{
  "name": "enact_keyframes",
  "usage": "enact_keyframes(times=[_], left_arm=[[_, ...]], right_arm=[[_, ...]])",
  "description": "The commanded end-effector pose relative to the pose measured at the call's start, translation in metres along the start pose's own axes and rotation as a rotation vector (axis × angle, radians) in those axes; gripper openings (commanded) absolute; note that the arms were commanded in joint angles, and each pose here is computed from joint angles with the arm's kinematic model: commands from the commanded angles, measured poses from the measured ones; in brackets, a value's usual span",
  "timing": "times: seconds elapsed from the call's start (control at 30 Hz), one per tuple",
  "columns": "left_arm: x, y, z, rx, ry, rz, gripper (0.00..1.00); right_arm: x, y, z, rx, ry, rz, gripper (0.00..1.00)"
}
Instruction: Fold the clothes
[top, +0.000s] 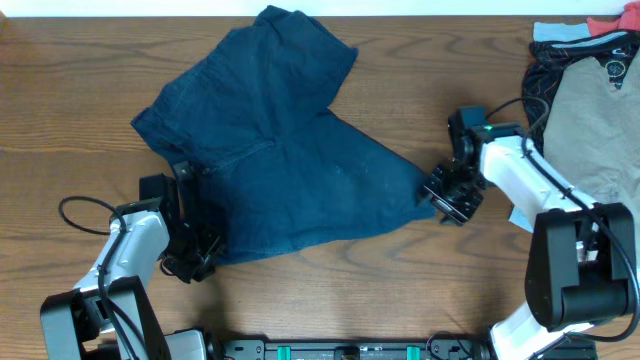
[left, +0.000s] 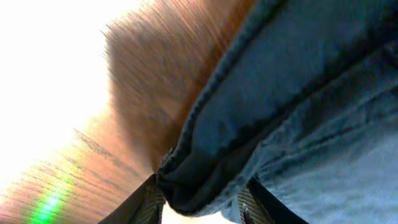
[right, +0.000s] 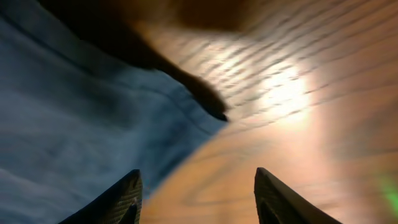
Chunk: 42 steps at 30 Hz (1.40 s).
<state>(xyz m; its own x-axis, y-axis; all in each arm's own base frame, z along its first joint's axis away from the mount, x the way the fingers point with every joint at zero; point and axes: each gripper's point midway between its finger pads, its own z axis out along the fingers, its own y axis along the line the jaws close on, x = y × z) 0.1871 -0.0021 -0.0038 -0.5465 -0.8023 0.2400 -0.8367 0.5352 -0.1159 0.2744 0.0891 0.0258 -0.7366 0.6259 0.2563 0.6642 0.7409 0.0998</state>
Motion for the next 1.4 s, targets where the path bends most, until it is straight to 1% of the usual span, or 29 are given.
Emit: enact_keyframes(times=[0.0,0.1,0.3,0.5,0.6,0.7,0.83,0.87,0.97,1.03,1.13,1.17,1.23,1.27,1.37], left_arm=[[-0.004,0.006,0.002,-0.029,-0.023,-0.152,0.4],[-0.004,0.006,0.002,-0.028,-0.024,-0.208,0.4],[-0.005,0.005,0.002,-0.025,-0.026,-0.238,0.4],[-0.005,0.004,0.002,-0.017,-0.025,-0.302,0.41],[-0.007,0.002,0.002,-0.008,-0.03,-0.302,0.41],[-0.012,-0.004,0.002,0.018,-0.05,-0.293,0.43],[-0.018,-0.009,0.002,0.043,-0.07,-0.286,0.43],[-0.018,-0.009,0.002,0.044,-0.071,-0.285,0.43],[-0.018,-0.009,0.002,0.044,-0.071,-0.285,0.4],[-0.018,-0.009,0.002,0.044,-0.071,-0.285,0.35],[-0.018,-0.009,0.002,0.044,-0.07,-0.286,0.23],[-0.018,-0.009,0.002,0.043,-0.07,-0.285,0.19],[-0.018,-0.009,0.002,0.041,-0.068,-0.286,0.06],[-0.017,-0.008,0.002,0.039,-0.066,-0.287,0.06],[-0.015,-0.006,0.002,0.028,-0.058,-0.29,0.06]], right_arm=[[0.011,0.009,0.003,-0.005,0.005,0.148,0.55],[0.017,0.012,0.005,0.002,0.003,0.175,0.54],[0.02,0.017,0.015,-0.007,-0.016,0.2,0.53],[0.022,0.004,0.035,-0.001,-0.016,0.265,0.53],[0.022,-0.002,0.046,-0.007,-0.02,0.277,0.52],[0.014,-0.004,0.055,-0.028,-0.063,0.28,0.52],[0.0,0.001,0.059,-0.065,-0.131,0.265,0.52],[-0.001,0.001,0.059,-0.064,-0.136,0.266,0.51],[-0.002,0.0,0.059,-0.061,-0.142,0.258,0.41],[-0.002,-0.001,0.059,-0.057,-0.141,0.255,0.33],[-0.001,-0.002,0.059,-0.052,-0.138,0.255,0.28],[-0.001,-0.003,0.059,-0.049,-0.141,0.253,0.25],[-0.001,-0.003,0.059,-0.049,-0.142,0.239,0.18],[-0.001,-0.003,0.059,-0.048,-0.143,0.238,0.17],[-0.002,-0.003,0.059,-0.045,-0.149,0.232,0.01]])
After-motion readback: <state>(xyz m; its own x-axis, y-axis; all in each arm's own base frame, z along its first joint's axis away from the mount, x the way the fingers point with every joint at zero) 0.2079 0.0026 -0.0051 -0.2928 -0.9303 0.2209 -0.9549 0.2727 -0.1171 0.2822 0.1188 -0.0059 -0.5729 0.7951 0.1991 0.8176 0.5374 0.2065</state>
